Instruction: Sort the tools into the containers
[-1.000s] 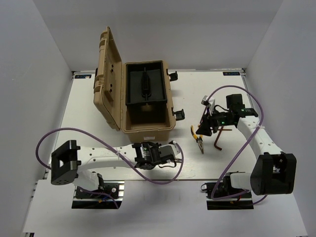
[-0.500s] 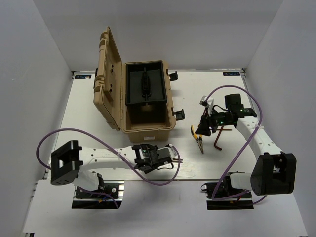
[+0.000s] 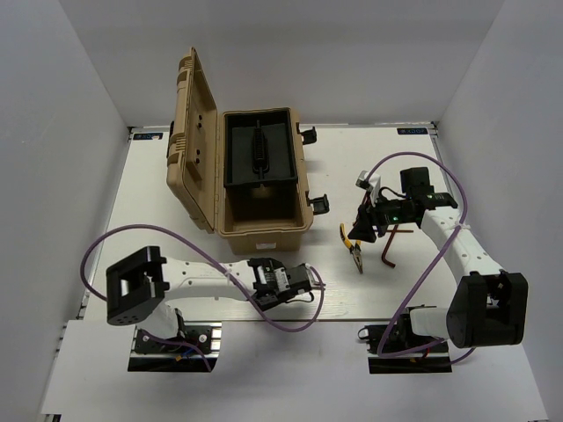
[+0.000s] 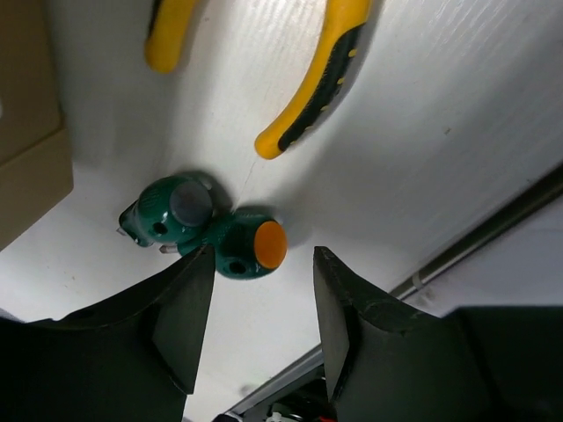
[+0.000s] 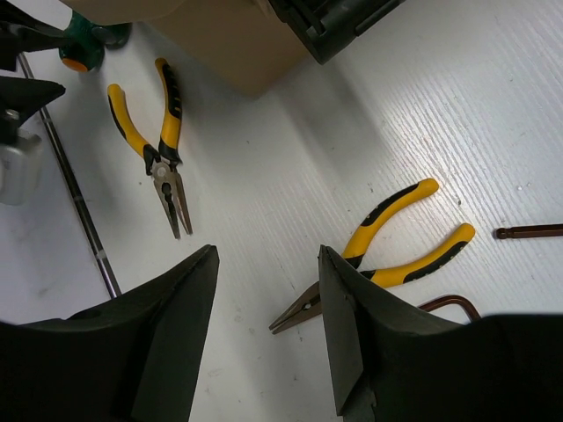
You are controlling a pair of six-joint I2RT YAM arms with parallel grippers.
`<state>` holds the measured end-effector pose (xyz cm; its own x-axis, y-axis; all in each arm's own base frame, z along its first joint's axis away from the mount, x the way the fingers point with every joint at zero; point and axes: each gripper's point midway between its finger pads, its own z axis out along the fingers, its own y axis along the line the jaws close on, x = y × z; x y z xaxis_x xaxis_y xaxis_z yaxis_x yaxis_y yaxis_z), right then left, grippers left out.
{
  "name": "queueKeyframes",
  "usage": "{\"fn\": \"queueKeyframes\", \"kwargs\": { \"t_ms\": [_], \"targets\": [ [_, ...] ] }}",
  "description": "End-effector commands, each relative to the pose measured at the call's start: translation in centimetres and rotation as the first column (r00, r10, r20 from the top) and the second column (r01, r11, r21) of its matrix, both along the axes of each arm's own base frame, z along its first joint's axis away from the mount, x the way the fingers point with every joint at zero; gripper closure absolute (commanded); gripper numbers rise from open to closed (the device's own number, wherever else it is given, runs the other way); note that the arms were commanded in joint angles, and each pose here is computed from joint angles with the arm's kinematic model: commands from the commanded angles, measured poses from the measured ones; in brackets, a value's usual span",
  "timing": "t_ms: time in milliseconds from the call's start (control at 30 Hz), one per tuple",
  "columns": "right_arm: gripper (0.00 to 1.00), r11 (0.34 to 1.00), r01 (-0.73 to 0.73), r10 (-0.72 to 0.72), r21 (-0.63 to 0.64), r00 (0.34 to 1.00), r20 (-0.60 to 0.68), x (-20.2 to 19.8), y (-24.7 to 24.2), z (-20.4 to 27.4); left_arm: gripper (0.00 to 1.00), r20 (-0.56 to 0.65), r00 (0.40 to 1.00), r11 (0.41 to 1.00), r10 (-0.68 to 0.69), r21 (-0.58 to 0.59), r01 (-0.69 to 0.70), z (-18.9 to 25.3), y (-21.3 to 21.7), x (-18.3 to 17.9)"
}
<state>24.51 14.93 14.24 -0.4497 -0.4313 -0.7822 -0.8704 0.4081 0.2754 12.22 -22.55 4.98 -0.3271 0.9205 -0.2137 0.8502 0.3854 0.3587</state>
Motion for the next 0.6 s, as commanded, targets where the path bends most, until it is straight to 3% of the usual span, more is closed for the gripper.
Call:
{"fn": "queueKeyframes", "kwargs": {
  "t_ms": [0,467,567],
  "targets": [
    [0.44,1.000,-0.013,0.013,0.009,0.999,0.037,0.0,0.1,0.4,0.41,0.006,0.999,0.999,-0.044,0.022,0.044,0.1,-0.8,0.6],
    [0.44,1.000,-0.024,0.023,0.012,0.999,0.040,-0.1,0.2,0.4,0.41,0.061,0.998,0.990,-0.018,0.143,0.009,-0.8,0.3,1.9],
    [0.44,1.000,-0.027,0.027,0.014,0.999,0.040,-0.3,0.2,0.4,0.33,0.077,0.997,0.983,-0.010,0.186,-0.004,-0.5,0.5,2.3]
  ]
}}
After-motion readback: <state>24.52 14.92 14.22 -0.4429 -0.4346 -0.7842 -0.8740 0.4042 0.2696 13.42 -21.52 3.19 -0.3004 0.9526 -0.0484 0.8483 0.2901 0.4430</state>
